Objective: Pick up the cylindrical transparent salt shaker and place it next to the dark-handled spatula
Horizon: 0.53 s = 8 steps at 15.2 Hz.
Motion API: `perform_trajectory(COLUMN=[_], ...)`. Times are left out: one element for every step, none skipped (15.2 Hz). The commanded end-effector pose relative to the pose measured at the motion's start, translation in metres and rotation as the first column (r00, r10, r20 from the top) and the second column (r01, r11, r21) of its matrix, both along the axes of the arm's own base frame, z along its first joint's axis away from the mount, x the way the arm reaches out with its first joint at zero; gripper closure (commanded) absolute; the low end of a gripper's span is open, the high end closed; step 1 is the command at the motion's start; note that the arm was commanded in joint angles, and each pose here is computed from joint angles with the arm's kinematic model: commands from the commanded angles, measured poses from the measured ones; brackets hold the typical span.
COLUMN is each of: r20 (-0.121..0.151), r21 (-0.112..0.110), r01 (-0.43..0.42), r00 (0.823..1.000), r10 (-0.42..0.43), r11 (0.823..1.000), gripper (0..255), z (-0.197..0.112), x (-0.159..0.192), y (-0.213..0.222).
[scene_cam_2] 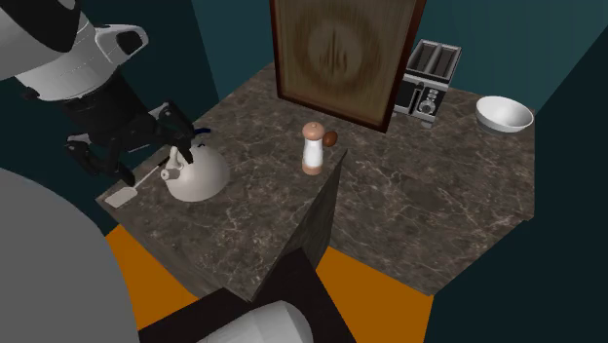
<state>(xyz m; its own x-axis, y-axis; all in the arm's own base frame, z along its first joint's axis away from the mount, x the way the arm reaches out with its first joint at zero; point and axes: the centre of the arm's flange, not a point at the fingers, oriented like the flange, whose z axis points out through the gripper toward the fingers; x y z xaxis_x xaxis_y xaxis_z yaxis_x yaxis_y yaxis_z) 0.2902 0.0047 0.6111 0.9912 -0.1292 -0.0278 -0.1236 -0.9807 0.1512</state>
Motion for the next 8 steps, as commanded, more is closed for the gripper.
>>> perform_trajectory(r20=[0.0, 0.002, 0.005, 0.007, 0.009, 0.012, 0.014, 0.017], r21=[0.0, 0.002, 0.005, 0.007, 0.009, 0.011, 0.014, 0.016], r01=[0.0, -0.003, -0.007, -0.01, -0.013, -0.017, -0.02, -0.023], r00=[1.0, 1.0, 1.0, 1.0, 1.0, 1.0, 1.0, 1.0], r10=[0.0, 0.003, 0.007, 0.01, 0.013, 0.016, 0.02, 0.023], r11=[1.0, 1.0, 1.0, 1.0, 1.0, 1.0, 1.0, 1.0], gripper=[0, 0, 0, 0, 0, 0, 0, 0], z=[0.0, -0.005, -0.009, -0.014, -0.019, -0.024, -0.028, -0.033], x=[0.0, 0.004, 0.008, 0.013, 0.017, 0.022, 0.026, 0.03], y=[0.0, -0.012, -0.023, -0.035, -0.047, -0.058, -0.07, -0.082])
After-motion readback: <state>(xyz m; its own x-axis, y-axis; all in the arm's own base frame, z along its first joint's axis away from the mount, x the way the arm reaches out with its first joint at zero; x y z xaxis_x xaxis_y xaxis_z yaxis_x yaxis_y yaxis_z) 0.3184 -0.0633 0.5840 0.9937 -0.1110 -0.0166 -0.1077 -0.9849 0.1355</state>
